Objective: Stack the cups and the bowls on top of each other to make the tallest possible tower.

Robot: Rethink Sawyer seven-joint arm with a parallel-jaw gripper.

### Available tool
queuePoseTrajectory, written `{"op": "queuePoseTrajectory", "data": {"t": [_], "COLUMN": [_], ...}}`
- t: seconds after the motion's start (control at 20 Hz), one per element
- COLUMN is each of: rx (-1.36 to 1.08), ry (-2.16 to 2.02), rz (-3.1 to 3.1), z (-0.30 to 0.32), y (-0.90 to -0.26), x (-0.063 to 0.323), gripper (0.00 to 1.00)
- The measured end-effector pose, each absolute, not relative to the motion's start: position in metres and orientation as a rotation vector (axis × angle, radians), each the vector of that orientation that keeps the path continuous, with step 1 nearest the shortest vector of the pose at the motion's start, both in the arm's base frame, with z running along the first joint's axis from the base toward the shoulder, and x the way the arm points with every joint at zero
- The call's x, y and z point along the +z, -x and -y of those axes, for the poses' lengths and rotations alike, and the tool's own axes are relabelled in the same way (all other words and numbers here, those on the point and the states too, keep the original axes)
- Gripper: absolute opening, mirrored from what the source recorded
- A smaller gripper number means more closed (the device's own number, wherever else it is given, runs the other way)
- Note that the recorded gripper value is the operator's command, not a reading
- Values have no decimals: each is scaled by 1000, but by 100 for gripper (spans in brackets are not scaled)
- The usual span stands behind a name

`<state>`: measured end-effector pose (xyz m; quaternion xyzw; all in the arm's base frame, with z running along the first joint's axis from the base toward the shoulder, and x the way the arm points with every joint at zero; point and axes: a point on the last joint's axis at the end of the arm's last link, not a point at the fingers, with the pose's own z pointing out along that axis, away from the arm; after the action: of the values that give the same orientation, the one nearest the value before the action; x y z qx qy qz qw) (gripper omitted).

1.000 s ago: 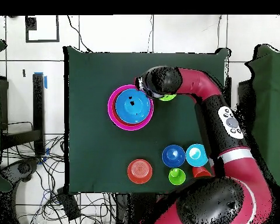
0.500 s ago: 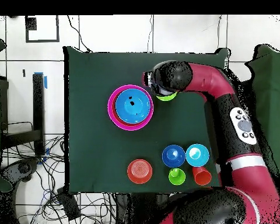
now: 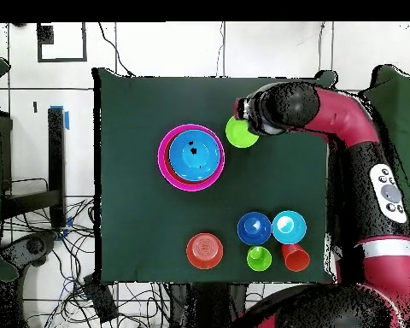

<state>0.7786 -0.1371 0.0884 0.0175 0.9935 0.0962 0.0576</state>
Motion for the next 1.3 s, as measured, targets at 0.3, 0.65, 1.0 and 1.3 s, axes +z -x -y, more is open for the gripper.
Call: {"op": "queuePoseTrajectory", "data": {"t": [0.3,0.65,1.0,1.3], "rx": [145,77,108,132], "ry": [-11,99,105,114], "rz": [-2989,-2941,-2955,-2979], "z": [176,203,202,192], "y": [-806,-836,-840,-837], "x": [92,70,34,20], "gripper": [100,100,100,100]}}
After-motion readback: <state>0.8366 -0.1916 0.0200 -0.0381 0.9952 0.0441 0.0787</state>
